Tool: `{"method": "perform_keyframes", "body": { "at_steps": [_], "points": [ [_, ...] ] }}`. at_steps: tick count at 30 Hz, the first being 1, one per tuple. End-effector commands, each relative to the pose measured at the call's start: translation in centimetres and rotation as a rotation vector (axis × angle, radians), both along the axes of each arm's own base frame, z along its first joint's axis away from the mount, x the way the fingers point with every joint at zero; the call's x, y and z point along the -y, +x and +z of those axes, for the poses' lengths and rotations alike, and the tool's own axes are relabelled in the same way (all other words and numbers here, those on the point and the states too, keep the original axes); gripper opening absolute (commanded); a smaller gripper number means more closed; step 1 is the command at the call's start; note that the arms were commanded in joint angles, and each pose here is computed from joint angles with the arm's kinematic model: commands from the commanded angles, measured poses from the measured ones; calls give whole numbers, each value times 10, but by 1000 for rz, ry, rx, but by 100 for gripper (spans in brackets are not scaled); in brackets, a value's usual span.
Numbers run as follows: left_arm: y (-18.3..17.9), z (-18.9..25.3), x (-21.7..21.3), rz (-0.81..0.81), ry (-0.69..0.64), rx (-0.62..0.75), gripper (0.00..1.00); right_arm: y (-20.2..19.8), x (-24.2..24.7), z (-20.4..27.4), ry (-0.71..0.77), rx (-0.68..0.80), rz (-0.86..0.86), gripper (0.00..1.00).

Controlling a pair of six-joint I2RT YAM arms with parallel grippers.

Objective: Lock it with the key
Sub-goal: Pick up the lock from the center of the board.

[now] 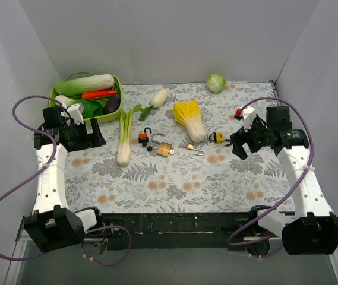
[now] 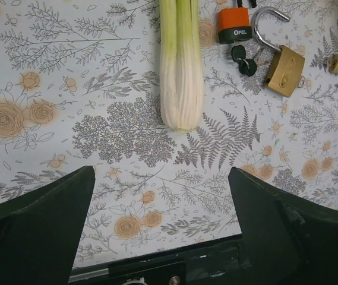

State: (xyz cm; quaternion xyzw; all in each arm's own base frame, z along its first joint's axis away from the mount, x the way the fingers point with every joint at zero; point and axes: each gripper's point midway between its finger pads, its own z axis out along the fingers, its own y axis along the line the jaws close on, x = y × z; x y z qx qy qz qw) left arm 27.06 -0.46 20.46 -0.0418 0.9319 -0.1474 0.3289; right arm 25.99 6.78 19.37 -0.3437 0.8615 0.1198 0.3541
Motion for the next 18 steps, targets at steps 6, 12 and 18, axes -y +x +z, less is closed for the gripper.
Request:
{"method": "perform_keyframes", "body": {
  "at_steps": [6,12,18],
  "points": [
    [38,41,-21,-9,134,214,98,36,-8,-6,-104,23,312,98],
    [46,57,0,-117,60,294,98,62,-15,-23,-184,52,514,98],
    [44,64,9,-142,39,371,98,82,-22,-66,-316,100,694,98]
  ]
}}
